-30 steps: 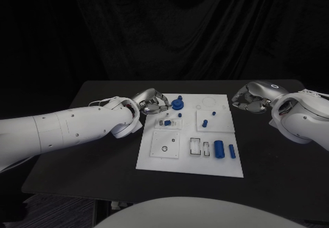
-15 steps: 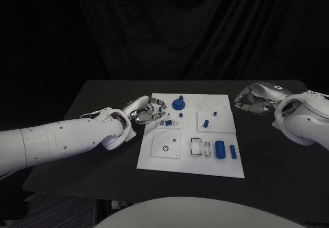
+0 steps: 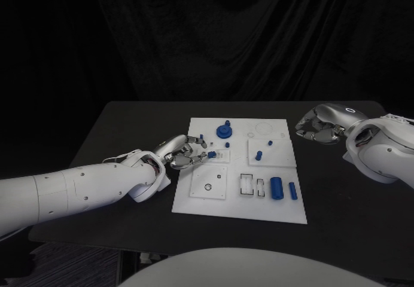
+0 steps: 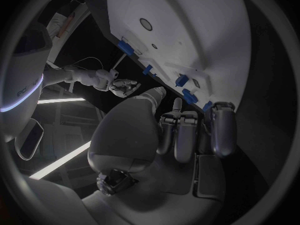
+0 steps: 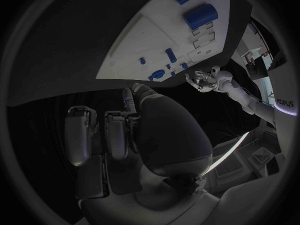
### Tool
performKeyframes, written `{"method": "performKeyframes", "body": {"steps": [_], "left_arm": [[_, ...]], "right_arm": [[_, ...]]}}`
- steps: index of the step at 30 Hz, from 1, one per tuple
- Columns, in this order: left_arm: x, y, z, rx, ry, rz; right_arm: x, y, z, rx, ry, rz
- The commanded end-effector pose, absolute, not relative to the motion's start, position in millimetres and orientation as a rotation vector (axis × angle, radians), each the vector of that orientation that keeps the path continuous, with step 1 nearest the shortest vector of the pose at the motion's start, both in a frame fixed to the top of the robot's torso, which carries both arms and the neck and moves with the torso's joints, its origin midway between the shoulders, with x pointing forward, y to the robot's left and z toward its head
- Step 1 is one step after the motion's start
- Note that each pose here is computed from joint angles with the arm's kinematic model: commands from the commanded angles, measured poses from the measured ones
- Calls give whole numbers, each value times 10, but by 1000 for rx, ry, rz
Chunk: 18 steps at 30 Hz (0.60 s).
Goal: Assemble the parts on the task board
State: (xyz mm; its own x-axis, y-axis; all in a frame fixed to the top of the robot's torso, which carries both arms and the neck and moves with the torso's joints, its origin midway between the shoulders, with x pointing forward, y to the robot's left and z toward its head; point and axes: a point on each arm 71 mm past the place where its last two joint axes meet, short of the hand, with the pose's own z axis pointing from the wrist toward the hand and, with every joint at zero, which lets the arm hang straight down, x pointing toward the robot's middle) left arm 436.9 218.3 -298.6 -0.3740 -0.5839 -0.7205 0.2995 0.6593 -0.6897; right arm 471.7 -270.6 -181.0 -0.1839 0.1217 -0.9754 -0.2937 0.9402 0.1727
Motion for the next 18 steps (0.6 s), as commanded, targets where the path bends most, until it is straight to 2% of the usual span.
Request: {"method": "performKeyframes", "body": {"steps": [1, 18], "left_arm": [[4382, 2191, -3015, -264, 1709, -911], [4399, 2163, -3115, -298, 1715, -864]], "right_arm": [[4712, -2716, -1825, -123, 1731, 355], [4714, -2719, -1834, -119, 1739, 354]]}}
